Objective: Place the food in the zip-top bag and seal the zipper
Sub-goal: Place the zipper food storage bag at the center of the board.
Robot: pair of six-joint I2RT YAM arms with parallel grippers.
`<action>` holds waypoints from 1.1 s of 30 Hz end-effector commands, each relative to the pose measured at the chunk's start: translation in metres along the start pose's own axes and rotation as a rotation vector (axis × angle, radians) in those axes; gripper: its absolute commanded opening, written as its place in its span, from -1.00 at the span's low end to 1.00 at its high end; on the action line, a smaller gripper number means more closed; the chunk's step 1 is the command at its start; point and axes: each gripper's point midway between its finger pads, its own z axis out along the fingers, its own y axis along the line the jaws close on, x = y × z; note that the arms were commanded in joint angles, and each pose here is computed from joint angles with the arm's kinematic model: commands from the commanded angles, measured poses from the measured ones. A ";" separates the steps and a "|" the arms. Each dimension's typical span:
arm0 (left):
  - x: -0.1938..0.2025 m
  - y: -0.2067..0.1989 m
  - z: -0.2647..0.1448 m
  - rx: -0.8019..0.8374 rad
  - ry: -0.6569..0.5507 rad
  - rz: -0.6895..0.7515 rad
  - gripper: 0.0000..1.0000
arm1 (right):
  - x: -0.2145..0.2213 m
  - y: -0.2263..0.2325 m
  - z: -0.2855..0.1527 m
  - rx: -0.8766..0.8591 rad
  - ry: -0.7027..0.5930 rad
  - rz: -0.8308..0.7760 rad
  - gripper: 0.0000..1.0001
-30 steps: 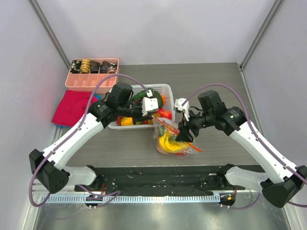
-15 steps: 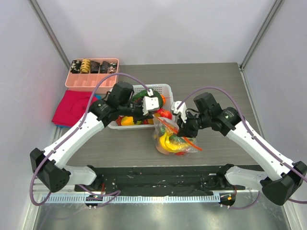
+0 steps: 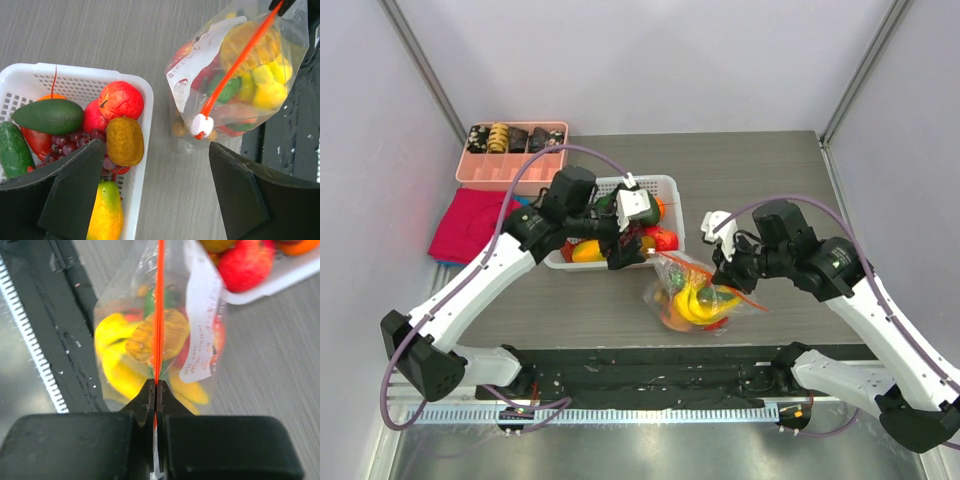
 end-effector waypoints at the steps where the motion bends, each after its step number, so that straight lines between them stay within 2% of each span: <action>1: -0.048 0.006 -0.022 -0.070 -0.127 -0.039 0.95 | -0.028 -0.023 -0.033 0.190 -0.062 0.043 -0.98; 6: -0.063 0.006 -0.031 -0.100 -0.172 -0.111 1.00 | -0.023 -0.050 -0.051 0.371 -0.011 0.096 -0.98; 10: -0.071 0.006 -0.038 -0.116 -0.193 -0.143 1.00 | -0.052 -0.070 -0.085 0.484 -0.053 0.187 -0.99; 12: -0.074 0.006 -0.041 -0.123 -0.199 -0.149 1.00 | -0.048 -0.089 -0.100 0.612 -0.015 0.177 -0.98; 17: -0.081 0.015 -0.041 -0.159 -0.212 -0.210 1.00 | -0.035 -0.120 -0.103 0.775 0.071 0.182 -0.98; 20: -0.085 0.017 -0.039 -0.161 -0.223 -0.258 0.99 | -0.033 -0.134 -0.086 0.785 0.096 0.268 -0.98; 22: -0.087 0.017 -0.040 -0.157 -0.235 -0.293 1.00 | -0.048 -0.133 -0.079 0.734 0.044 0.322 -0.98; 26: -0.085 0.018 -0.040 -0.155 -0.245 -0.338 1.00 | -0.067 -0.162 -0.070 0.766 0.039 0.345 -0.98; 29: -0.082 0.020 -0.039 -0.157 -0.250 -0.369 1.00 | -0.049 -0.196 -0.071 0.770 0.049 0.409 -0.98; 30: -0.081 0.020 -0.039 -0.159 -0.252 -0.372 1.00 | -0.023 -0.215 -0.080 0.806 0.078 0.481 -0.98; 33: -0.078 0.022 -0.041 -0.167 -0.259 -0.381 0.99 | 0.014 -0.244 -0.103 0.865 0.081 0.523 -0.98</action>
